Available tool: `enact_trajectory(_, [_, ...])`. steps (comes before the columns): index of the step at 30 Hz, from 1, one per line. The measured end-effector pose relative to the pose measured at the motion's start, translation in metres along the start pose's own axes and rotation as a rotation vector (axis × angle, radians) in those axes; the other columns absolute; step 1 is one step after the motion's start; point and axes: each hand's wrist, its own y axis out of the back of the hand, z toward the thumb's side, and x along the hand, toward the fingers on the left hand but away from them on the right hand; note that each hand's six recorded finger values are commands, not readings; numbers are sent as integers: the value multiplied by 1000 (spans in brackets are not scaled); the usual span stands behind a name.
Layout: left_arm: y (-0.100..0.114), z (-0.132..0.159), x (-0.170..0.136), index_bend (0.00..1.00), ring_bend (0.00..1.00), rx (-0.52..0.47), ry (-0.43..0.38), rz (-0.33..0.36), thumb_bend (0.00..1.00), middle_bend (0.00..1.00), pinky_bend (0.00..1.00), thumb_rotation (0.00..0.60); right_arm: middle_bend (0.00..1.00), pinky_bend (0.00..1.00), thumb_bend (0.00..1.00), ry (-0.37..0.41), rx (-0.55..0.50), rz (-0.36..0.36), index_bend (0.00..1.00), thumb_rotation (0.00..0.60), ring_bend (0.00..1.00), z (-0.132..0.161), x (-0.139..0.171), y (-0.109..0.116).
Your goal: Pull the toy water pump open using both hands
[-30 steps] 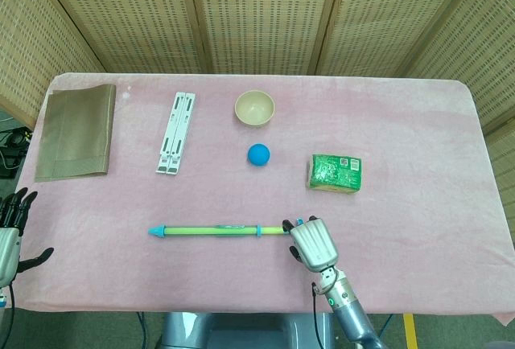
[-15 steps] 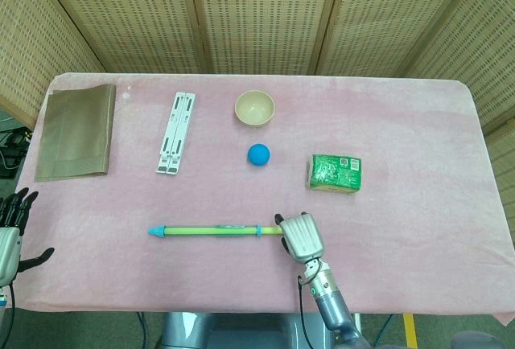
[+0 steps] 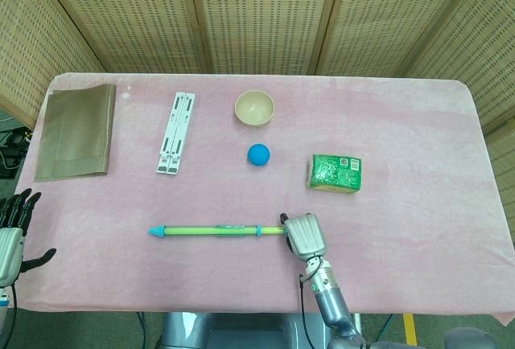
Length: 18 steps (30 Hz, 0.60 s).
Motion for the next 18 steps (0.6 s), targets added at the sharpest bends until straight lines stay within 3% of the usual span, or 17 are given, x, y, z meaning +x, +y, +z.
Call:
enact_trajectory(5, [0,0,0,0,0,-1,1,1,0,0,0,600,1000,678,580,-15,9,7,499,600,1000,-4,-2,-4])
enact_trajectory(13, [-1,1,0,0,0,1,-3,-2,0,0,0,600,1000,678,624,-21,18,-3,728,600,1000,-7,-3,-3])
enact_trajectory(18, [-1,1,0,0,0,0,-4,0,0,0,0,600,1000,678,651,-21,18,-10,791,600,1000,-7,-2,0])
